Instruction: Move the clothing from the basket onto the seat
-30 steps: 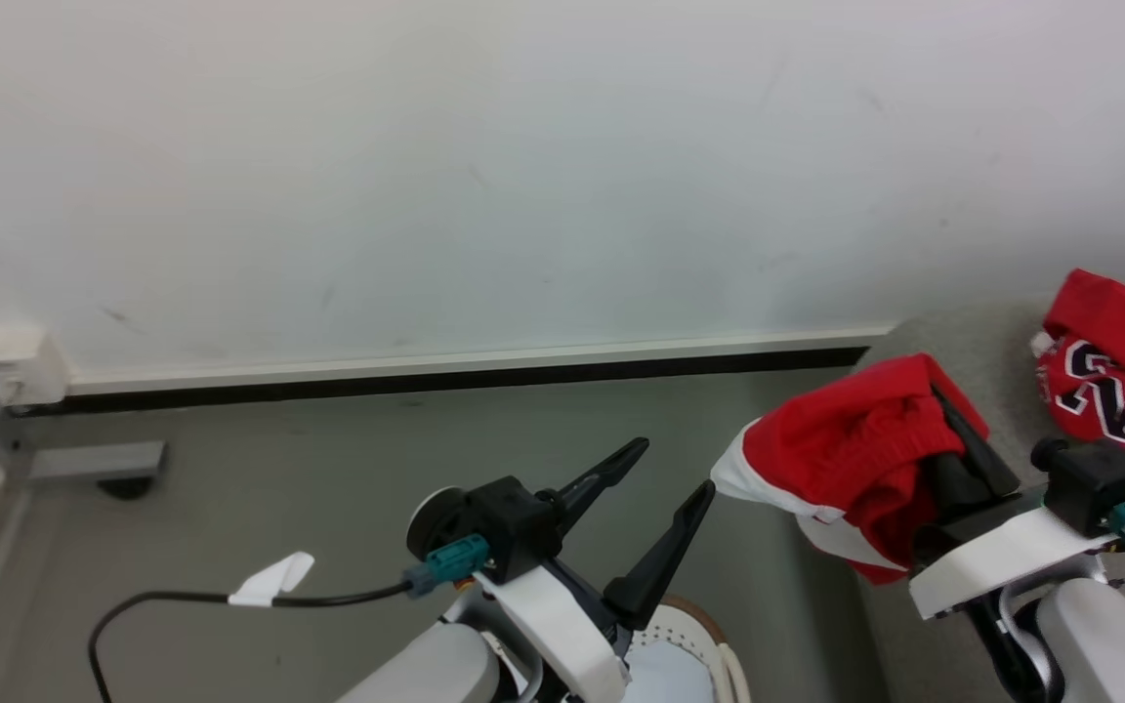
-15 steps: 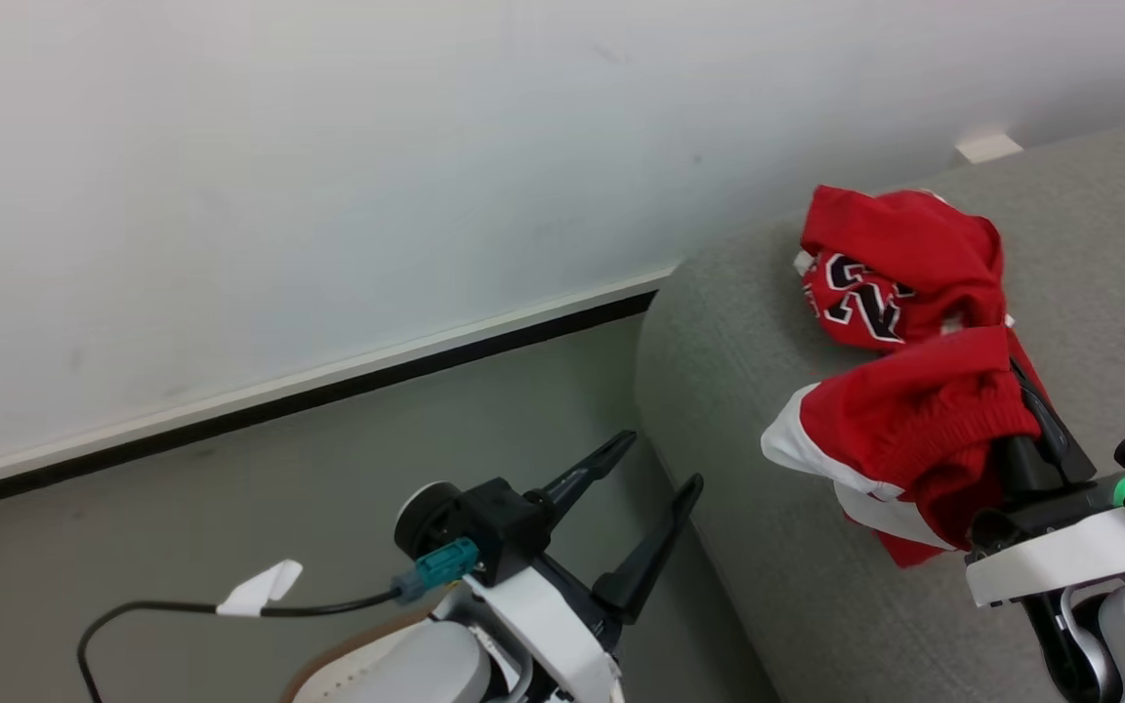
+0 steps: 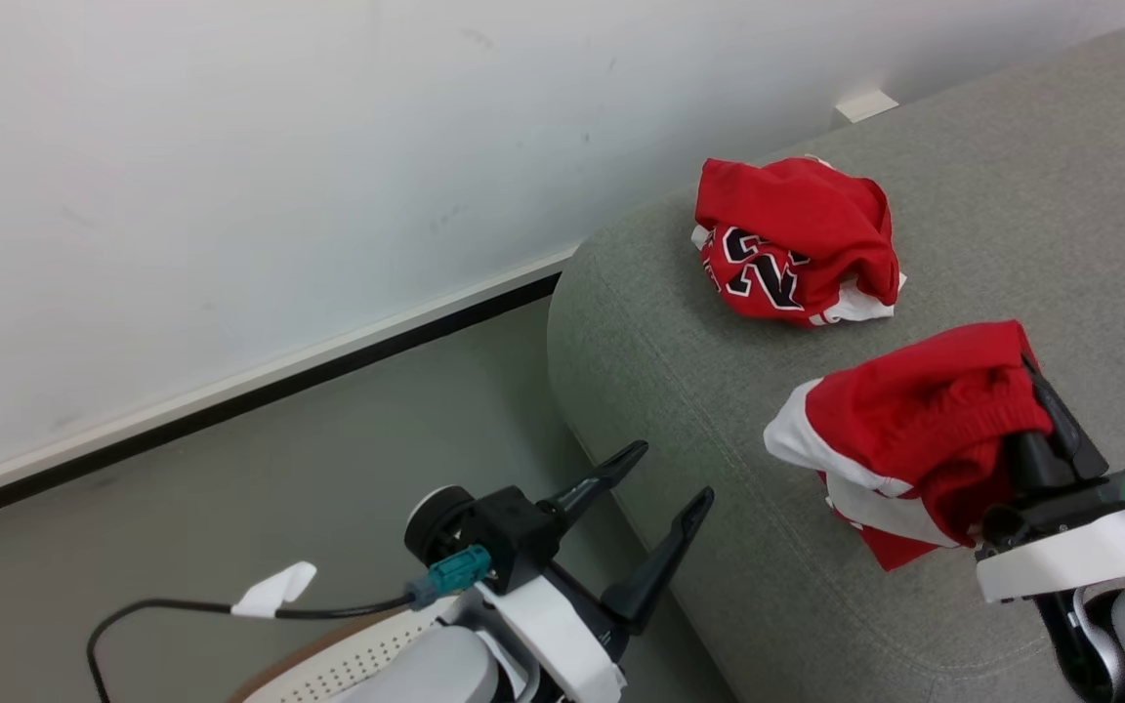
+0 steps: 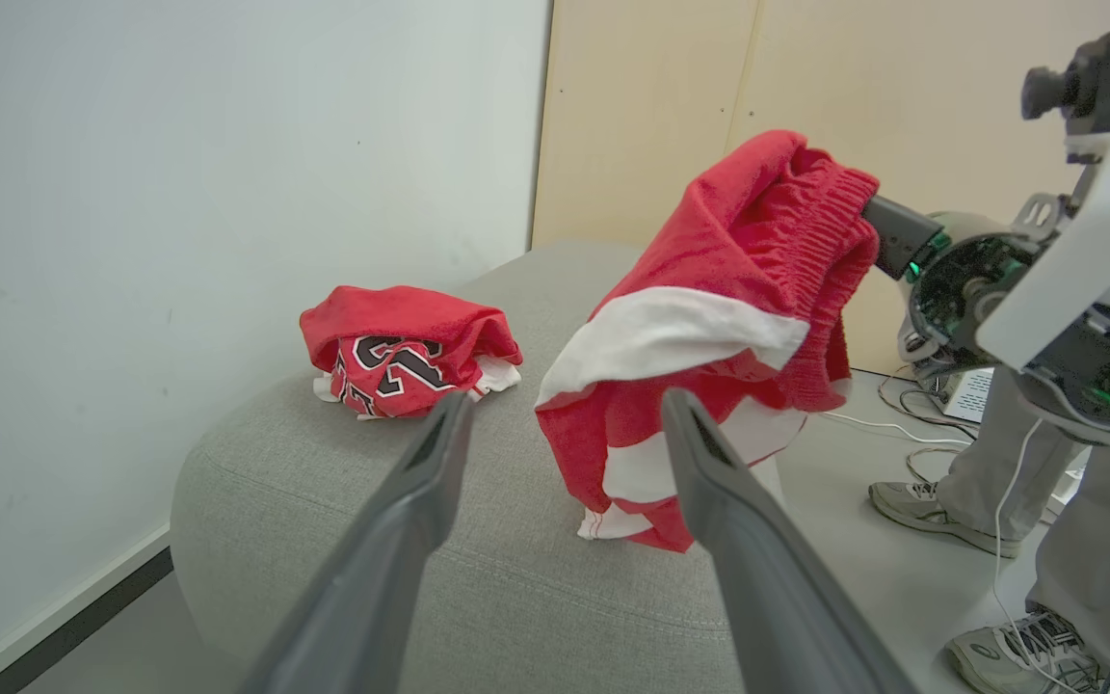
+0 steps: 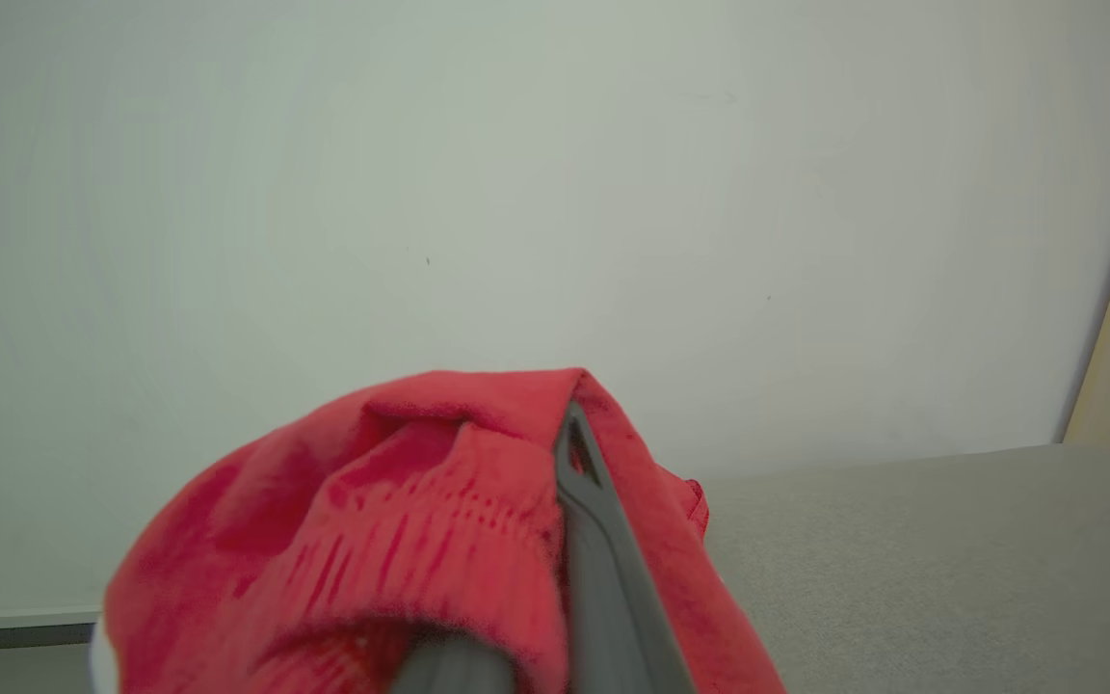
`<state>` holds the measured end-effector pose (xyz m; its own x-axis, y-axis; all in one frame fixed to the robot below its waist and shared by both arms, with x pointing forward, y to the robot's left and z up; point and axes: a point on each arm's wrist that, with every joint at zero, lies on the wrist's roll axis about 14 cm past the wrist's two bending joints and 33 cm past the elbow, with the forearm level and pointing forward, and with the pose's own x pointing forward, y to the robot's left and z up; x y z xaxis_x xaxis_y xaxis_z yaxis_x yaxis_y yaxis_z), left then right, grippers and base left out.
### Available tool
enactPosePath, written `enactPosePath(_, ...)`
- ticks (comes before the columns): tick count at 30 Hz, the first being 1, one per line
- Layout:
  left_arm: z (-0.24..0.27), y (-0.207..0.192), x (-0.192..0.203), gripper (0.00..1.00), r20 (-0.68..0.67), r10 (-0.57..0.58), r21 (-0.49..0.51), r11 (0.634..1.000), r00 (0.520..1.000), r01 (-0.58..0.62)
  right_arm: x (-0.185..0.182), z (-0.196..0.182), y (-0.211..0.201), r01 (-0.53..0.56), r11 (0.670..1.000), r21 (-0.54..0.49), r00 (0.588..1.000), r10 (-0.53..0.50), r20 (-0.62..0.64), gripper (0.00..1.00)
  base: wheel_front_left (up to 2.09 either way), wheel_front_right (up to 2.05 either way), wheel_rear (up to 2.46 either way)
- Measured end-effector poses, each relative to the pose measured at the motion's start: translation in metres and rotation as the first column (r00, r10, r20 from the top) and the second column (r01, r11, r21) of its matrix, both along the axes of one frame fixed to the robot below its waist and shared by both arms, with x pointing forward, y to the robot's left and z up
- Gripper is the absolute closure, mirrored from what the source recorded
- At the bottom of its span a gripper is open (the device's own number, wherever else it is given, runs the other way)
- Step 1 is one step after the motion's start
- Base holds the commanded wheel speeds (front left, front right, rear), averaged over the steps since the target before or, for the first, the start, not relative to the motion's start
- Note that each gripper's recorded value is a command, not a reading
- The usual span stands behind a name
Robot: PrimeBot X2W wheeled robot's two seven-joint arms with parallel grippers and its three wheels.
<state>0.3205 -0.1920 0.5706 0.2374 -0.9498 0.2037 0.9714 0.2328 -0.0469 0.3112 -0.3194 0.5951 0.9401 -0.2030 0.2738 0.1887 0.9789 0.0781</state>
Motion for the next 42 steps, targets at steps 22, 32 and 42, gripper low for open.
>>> enactPosePath(22,-0.087,0.065,0.111,0.0,-0.12,0.15,0.094,0.986,0.981,-0.139,0.124,0.0,-0.137,0.209,0.94,-0.268,0.932,-0.275,-0.237,1.0,0.0,0.0,0.0)
enactPosePath(32,-0.131,0.104,0.138,0.0,-0.177,0.256,0.154,0.961,0.95,-0.23,0.176,-0.128,-0.136,0.11,0.948,-0.299,0.726,-0.283,-0.627,1.0,0.0,0.0,0.0)
enactPosePath(42,-0.124,0.115,0.138,0.0,-0.171,0.3,0.149,0.949,0.938,-0.276,0.16,-0.165,-0.137,0.113,0.961,-0.253,0.572,-0.271,-0.774,0.34,0.0,0.0,0.0)
